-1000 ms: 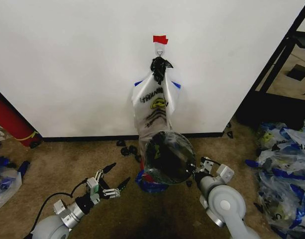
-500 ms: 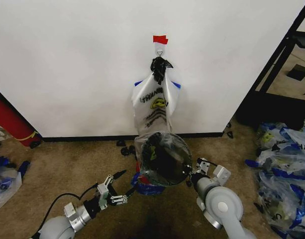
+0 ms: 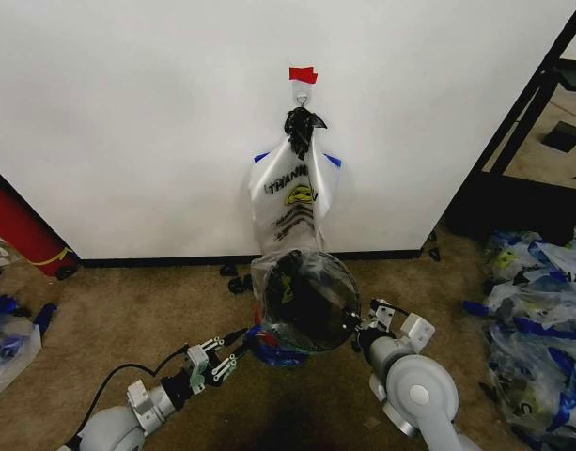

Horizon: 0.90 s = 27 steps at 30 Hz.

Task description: Pick up the garbage bag from the wall and place it over the trash bin.

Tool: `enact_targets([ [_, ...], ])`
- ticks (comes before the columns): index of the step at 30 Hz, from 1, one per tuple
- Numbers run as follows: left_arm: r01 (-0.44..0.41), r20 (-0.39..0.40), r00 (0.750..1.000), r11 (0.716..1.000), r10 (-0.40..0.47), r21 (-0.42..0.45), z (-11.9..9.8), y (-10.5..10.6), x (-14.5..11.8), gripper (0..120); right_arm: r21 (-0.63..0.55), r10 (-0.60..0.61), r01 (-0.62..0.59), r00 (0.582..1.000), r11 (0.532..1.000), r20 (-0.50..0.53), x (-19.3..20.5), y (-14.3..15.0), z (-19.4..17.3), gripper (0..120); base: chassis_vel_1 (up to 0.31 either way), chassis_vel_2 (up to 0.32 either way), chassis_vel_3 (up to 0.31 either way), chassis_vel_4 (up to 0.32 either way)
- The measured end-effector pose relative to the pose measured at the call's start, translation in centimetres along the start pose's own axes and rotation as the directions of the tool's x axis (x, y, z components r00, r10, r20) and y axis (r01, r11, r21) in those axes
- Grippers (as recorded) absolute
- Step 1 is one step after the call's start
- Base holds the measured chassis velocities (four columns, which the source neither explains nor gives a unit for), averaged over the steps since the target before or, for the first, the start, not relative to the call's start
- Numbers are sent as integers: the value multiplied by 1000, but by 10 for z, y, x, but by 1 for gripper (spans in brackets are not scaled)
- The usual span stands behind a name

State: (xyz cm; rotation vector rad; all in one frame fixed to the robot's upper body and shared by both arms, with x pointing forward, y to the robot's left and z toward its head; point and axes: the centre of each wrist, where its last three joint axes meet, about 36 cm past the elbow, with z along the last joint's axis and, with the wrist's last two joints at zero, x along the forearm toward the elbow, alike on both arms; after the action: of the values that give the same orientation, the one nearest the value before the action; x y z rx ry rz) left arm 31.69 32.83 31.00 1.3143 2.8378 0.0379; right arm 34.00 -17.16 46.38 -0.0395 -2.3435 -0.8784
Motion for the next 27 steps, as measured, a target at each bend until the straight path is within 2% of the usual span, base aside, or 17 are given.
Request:
enact_targets([
  [4,6,5,1000,1000,-6,2,1,-2,-3,0,0,1,-1,1000,1000,-1,1,-1,1,0,0,0,0,0],
  [9,43,28,999,999,-43,0,0,-2,-13,0,-1,-1,1,1000,1000,-2,4,-1,2,0,0,0,0,0],
  [13,114,50,992,993,-114,-1,1,1,-27,0,-3,-9,9,1000,1000,-3,9,0,3,0,0,0,0,0],
  [18,149,46,988,989,-148,-15,3,3,-32,0,-1,-12,12,1000,1000,-2,12,-1,5,0,0,0,0,0],
  [27,141,26,990,989,-140,-39,4,-6,-28,0,3,-11,11,1000,1000,5,18,-1,6,0,0,0,0,0],
])
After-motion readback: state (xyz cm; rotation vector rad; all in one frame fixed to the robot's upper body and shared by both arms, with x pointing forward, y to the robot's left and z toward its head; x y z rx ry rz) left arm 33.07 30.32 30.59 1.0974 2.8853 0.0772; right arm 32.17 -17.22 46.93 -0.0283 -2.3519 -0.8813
